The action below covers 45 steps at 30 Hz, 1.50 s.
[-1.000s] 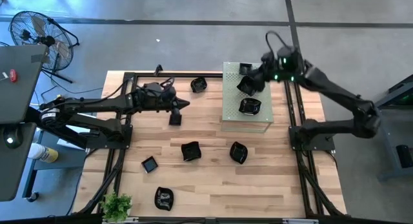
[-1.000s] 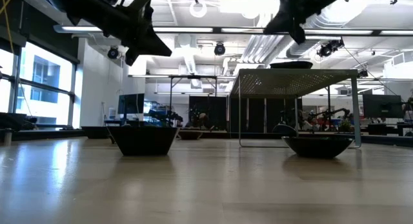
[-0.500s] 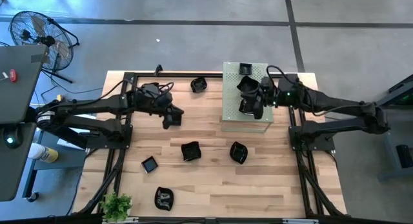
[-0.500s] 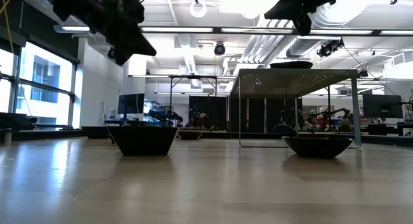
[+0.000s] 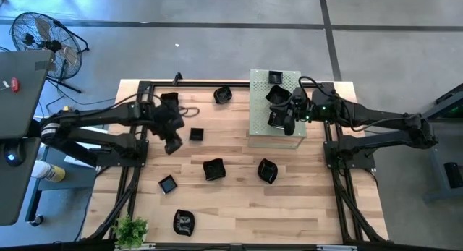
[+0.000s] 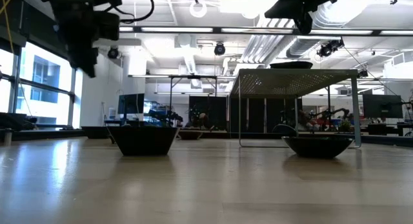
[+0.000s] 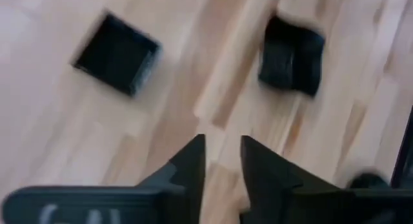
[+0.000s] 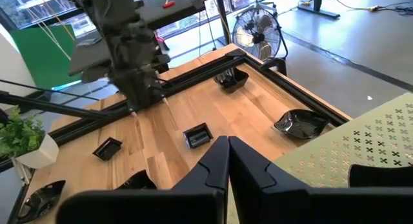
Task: Pick & Place Mini shaped plates
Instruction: Stack the black leaf-shaped plate on the black leaf-shaped plate on the shelf
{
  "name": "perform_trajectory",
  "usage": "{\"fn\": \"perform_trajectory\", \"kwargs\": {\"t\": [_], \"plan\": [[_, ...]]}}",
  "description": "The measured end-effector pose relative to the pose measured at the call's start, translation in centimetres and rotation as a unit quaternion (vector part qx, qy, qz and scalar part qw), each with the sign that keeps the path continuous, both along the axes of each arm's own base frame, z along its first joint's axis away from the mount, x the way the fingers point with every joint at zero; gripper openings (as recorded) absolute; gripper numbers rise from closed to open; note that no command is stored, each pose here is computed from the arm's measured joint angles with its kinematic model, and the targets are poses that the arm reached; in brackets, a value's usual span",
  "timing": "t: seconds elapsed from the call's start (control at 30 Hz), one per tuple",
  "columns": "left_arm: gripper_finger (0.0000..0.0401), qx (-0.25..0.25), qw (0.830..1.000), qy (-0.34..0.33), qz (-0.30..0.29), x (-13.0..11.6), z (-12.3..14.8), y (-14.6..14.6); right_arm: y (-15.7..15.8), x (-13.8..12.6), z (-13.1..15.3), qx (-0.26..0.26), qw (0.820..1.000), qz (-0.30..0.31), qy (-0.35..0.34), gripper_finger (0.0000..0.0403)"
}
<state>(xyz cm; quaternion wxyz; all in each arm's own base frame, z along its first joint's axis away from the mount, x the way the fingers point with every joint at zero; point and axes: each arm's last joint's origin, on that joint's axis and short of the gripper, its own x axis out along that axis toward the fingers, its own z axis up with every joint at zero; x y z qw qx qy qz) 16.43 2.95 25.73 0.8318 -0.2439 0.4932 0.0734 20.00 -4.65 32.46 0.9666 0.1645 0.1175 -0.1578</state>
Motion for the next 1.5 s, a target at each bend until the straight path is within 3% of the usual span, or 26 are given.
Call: {"fn": "perform_trajectory", "kwargs": {"t": [0.2,0.33,0.47,0.6,0.73,1.07,1.5], "plan": [[0.0143,0.03,0.997,0.022,-0.063,0.5,-0.4,-2.5,0.0,0.0,0.0,0.0,1.0,0.004,0.0,0.0002],[0.0144,0.037,0.997,0.013,-0.073,1.4,-0.7,-3.8,0.1,0.0,0.0,0.002,1.0,0.01,0.0,0.0004],[0.0138,0.004,0.998,-0.019,-0.057,2.4,-1.4,-4.6,0.1,0.0,0.0,0.003,1.0,0.014,-0.001,0.0006],[0.0134,-0.004,0.999,0.0,-0.054,2.6,-2.3,-5.2,0.1,0.0,0.0,0.006,1.0,0.024,-0.003,0.0002],[0.0134,0.006,0.996,0.008,-0.089,2.8,-2.7,-6.1,0.2,0.0,0.0,0.008,1.0,0.028,-0.003,0.0004],[0.0134,-0.022,0.97,0.008,-0.242,3.3,-4.0,-11.3,0.2,0.1,0.0,0.007,1.0,0.031,-0.003,0.0006],[0.0134,-0.037,0.942,-0.015,-0.332,3.8,-5.4,-15.8,0.3,0.1,0.0,0.009,0.999,0.046,-0.003,0.0006]]}}
